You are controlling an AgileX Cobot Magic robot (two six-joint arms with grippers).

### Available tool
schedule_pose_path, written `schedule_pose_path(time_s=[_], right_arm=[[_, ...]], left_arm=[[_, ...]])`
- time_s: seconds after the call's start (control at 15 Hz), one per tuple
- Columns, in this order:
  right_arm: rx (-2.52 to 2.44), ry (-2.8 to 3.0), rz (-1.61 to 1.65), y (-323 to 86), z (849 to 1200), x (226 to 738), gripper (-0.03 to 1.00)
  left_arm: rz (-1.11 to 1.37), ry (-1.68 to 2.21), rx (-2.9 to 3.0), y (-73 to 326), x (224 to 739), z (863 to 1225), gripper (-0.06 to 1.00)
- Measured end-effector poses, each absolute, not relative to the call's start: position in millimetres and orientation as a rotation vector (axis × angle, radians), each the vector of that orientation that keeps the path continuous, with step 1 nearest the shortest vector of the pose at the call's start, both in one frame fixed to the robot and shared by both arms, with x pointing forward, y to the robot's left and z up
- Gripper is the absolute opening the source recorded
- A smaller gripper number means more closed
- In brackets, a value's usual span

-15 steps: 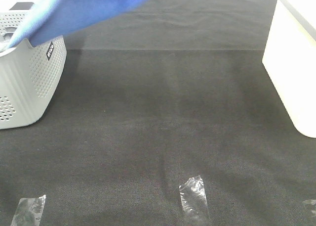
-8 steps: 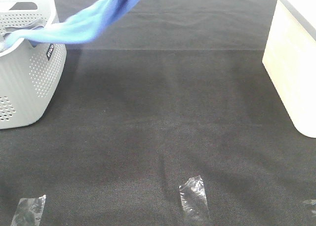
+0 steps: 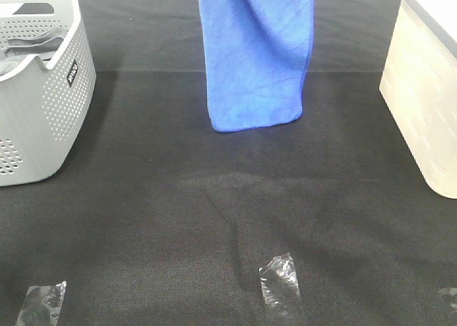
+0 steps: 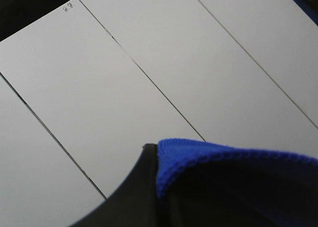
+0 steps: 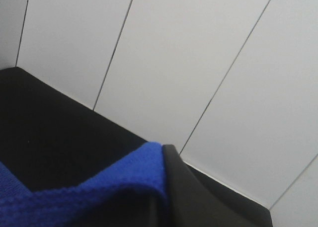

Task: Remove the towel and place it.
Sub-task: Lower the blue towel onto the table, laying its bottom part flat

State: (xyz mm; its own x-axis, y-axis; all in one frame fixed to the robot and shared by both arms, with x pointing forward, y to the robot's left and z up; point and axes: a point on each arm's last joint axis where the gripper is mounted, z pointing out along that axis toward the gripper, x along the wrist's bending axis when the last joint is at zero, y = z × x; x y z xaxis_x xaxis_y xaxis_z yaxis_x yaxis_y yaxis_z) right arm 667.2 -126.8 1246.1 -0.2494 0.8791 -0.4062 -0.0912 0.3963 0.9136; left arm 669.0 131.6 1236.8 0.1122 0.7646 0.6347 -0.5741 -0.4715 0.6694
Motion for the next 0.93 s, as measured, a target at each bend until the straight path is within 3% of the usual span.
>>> schedule_pose_path(time_s=[0.27, 0.53, 0.93], right_arm=[[0.673, 1.483, 1.155, -114.9, 1229.1, 692.1, 0.03], [0.651, 1.385, 1.198, -135.6, 1209.5, 724.4, 0.03], [0.559, 1.13, 1.321, -170.1, 1231.4, 737.9, 0.03]], left_arm=[[1.592, 0.228, 1.261, 140.4, 700.4, 1211.1, 0.0], [1.641, 0.21, 1.177, 140.7, 739.3, 1196.5, 0.0], [1.736, 0.152, 0.975, 138.4, 760.4, 1200.0, 0.0]])
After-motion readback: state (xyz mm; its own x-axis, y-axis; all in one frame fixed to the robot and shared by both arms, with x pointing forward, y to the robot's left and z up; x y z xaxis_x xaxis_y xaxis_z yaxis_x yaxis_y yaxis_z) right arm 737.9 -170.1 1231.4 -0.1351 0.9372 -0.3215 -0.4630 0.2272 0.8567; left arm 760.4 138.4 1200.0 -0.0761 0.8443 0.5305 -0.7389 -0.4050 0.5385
